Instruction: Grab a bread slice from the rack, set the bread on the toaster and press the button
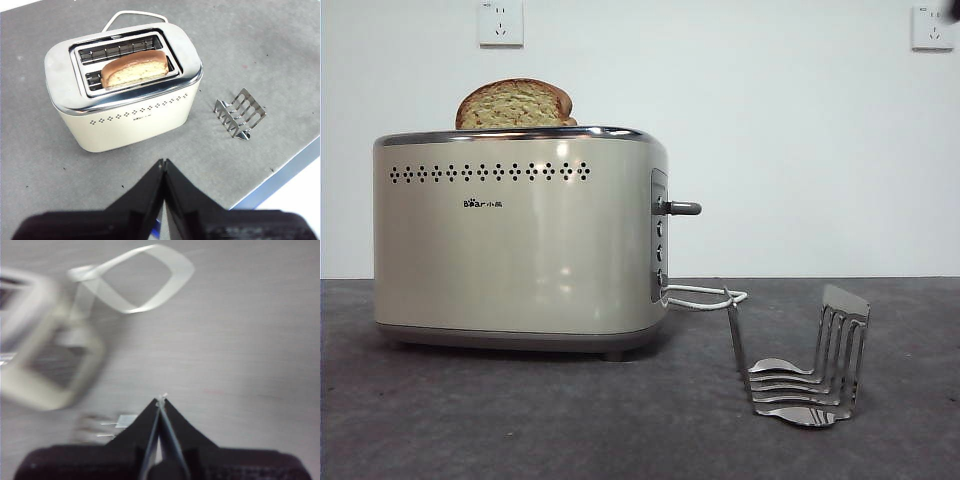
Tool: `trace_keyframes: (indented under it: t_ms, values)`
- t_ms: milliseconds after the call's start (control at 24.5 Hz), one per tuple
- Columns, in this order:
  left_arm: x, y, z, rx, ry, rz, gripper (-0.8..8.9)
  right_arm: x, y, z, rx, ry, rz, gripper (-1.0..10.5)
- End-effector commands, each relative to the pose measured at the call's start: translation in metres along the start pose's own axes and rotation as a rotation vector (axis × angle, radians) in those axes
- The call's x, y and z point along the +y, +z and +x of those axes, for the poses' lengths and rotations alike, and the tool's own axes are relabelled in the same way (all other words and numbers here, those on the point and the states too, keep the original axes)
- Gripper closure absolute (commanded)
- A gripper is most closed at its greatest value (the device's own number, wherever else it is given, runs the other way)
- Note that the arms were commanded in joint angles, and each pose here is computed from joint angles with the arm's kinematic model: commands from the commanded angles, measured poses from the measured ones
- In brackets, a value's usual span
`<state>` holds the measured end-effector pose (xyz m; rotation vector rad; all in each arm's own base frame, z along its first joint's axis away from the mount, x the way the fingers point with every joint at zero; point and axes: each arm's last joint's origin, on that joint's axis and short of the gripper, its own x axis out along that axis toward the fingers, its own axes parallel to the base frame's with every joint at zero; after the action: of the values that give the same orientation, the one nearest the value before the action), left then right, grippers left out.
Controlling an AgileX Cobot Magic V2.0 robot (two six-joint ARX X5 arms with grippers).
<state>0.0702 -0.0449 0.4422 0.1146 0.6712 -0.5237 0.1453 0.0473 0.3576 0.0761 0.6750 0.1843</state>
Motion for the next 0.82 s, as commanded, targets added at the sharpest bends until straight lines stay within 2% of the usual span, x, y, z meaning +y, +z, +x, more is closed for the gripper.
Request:
trace_keyframes:
  t_ms: [41,204,327,449,531,817]
  values:
    - [0.0,-0.001,0.0,-0.002,-0.005,0.01,8.17,-0.007,-0.012,-0.021,-0.036,-0.1,-0.026,9.5]
    - [0.0,0.0,0.002,0.004,-0.004,0.009,8.17,-0.014,-0.026,-0.06,-0.017,-0.145,-0.043,9.5]
    - [0.0,0.003,0.007,0.021,-0.002,0.008,8.17,-0.02,-0.026,-0.084,0.017,-0.307,-0.102,9.5]
    - [-0.001,0.008,0.019,0.059,0.001,0.005,8.17,-0.025,-0.025,-0.101,0.01,-0.494,-0.115,9.5]
    - [-0.001,0.014,0.032,0.103,0.004,0.004,8.17,-0.028,-0.025,-0.106,-0.001,-0.574,-0.119,9.5]
    - [-0.002,0.03,0.084,0.26,0.018,0.003,8.17,-0.028,-0.023,-0.107,-0.007,-0.592,-0.119,9.5]
